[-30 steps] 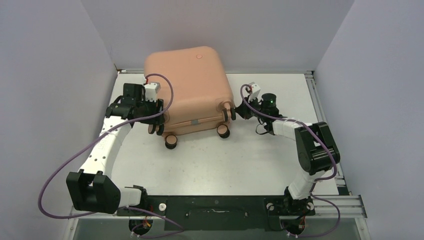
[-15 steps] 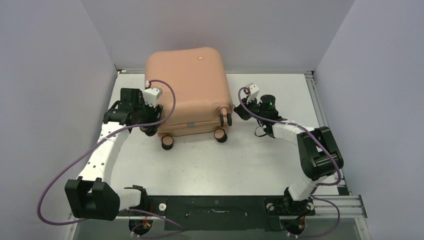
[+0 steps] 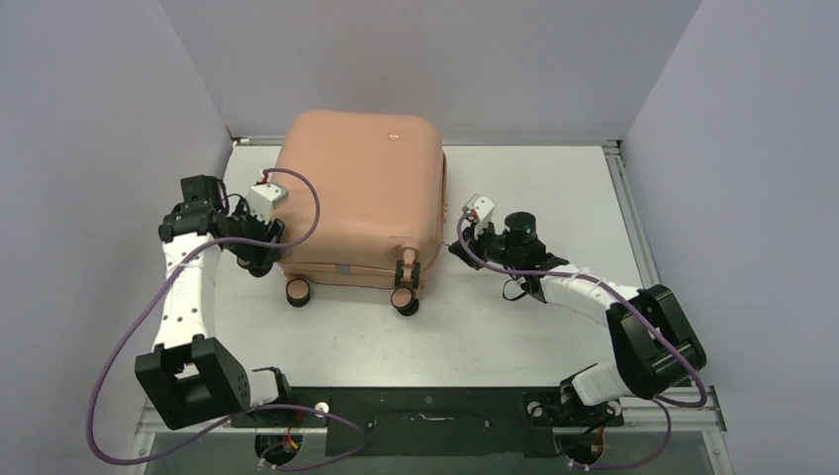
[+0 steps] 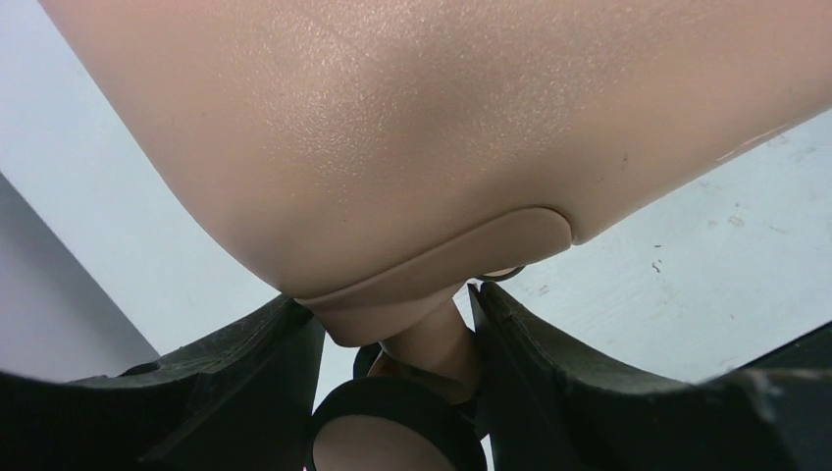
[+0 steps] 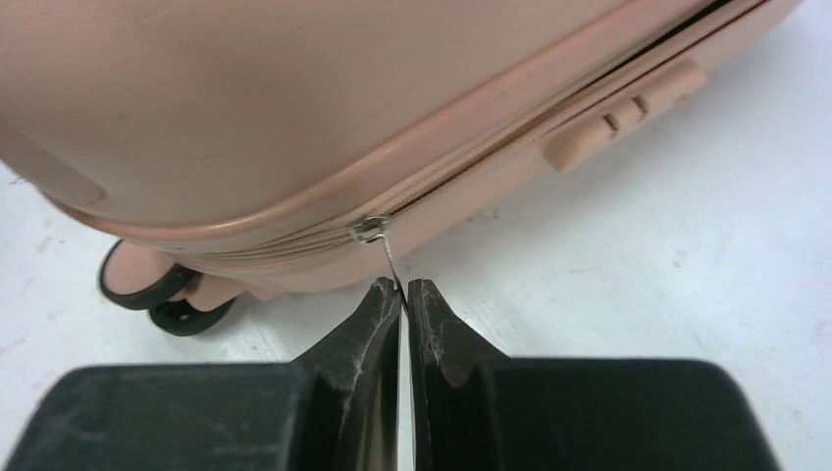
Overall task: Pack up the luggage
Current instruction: Zip the luggage at the center of the board.
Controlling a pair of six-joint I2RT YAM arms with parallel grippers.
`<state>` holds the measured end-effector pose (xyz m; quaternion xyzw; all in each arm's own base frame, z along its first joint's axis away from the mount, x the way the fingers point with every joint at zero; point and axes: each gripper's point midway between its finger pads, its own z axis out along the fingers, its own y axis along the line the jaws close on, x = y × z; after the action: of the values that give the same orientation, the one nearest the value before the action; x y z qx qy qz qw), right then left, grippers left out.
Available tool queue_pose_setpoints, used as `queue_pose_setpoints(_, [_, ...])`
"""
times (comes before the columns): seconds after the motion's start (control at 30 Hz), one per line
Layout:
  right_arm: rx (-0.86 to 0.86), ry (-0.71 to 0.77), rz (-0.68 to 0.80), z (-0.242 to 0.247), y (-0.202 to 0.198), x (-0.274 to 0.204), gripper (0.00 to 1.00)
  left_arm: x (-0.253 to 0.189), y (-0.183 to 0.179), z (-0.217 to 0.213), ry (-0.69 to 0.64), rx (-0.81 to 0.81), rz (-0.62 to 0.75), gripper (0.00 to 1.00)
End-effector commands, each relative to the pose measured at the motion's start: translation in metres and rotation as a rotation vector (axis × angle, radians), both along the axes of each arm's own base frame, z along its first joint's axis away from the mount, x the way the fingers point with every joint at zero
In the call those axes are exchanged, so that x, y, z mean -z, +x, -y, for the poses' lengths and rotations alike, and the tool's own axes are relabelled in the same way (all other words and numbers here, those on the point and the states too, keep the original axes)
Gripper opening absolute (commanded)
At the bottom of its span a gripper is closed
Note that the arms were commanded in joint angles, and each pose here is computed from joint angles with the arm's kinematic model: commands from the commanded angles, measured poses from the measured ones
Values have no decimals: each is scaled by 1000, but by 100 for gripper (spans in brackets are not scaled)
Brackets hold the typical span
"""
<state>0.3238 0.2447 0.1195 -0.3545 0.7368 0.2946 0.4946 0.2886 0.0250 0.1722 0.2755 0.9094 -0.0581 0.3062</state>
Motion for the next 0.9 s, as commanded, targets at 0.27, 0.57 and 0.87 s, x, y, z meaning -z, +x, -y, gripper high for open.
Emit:
queue_pose_setpoints(0.27, [431,-127,296,72,152,-66,5,38,-51,-29,51,28,-276,0])
queue_pose_setpoints(0.57, [487,-157,276,61,222,-59,5,38,-54,-22,30,71,-265,0])
queue_pose_setpoints(0.87, [412,-225,191,32,271,-47,5,33,-60,-16,17,108,-250,0])
